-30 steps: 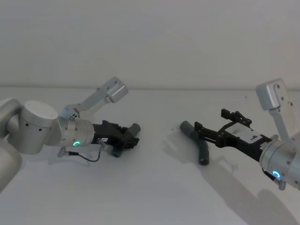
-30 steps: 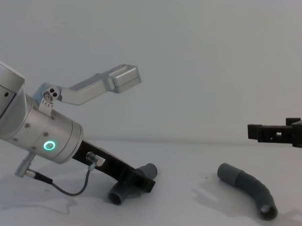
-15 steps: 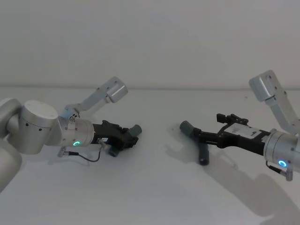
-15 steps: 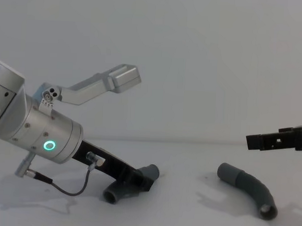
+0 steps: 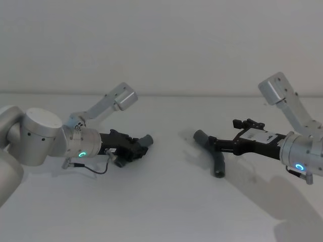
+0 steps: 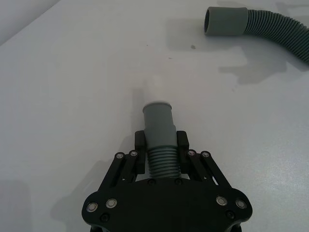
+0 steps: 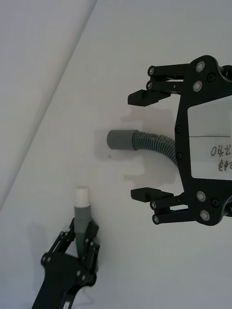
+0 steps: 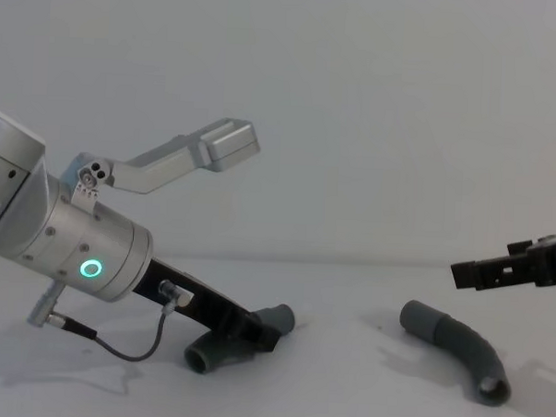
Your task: Use both hands to pick up one end of the pipe from the table, align the ends, and insert them.
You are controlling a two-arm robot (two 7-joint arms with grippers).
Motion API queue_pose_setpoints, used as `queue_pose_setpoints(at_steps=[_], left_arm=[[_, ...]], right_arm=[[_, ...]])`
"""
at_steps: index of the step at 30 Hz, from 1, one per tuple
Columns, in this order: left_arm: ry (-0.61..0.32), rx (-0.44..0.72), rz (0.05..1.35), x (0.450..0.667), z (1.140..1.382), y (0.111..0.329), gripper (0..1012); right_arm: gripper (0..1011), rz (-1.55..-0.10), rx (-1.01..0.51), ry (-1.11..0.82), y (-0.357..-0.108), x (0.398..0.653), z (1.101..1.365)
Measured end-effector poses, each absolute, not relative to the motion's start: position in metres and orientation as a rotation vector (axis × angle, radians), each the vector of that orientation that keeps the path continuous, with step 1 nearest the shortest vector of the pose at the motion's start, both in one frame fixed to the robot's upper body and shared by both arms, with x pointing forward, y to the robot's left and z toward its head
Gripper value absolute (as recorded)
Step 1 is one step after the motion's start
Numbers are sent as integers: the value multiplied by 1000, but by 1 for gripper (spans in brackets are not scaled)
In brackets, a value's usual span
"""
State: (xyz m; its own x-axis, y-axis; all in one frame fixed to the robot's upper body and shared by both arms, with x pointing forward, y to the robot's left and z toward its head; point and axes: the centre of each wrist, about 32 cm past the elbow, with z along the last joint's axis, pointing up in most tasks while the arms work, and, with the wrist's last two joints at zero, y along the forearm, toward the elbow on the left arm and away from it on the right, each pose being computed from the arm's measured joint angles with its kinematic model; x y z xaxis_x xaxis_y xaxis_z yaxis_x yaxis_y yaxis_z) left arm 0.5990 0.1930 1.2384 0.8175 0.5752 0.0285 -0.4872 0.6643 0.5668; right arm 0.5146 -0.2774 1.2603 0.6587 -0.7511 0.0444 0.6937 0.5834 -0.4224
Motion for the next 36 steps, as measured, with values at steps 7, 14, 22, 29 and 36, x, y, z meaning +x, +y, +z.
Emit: queue_pose_setpoints(at_steps=[7, 14, 22, 29, 36], left_arm=[[158, 592, 603, 599, 1238, 193, 368], [158, 592, 603, 599, 1238, 193, 368], [158, 592, 603, 599, 1238, 193, 368], [158, 592, 603, 599, 1238, 193, 368], [158, 593, 603, 599, 1238, 193, 368]], right_arm=[[1001, -850, -463, 142, -276, 522, 1256], [1002, -850, -490, 152, -276, 527, 1251], [1002, -852, -511, 173, -273, 532, 1246], [1001, -851, -525, 189, -270, 536, 1240], [1001, -848, -534, 199, -268, 538, 1236]])
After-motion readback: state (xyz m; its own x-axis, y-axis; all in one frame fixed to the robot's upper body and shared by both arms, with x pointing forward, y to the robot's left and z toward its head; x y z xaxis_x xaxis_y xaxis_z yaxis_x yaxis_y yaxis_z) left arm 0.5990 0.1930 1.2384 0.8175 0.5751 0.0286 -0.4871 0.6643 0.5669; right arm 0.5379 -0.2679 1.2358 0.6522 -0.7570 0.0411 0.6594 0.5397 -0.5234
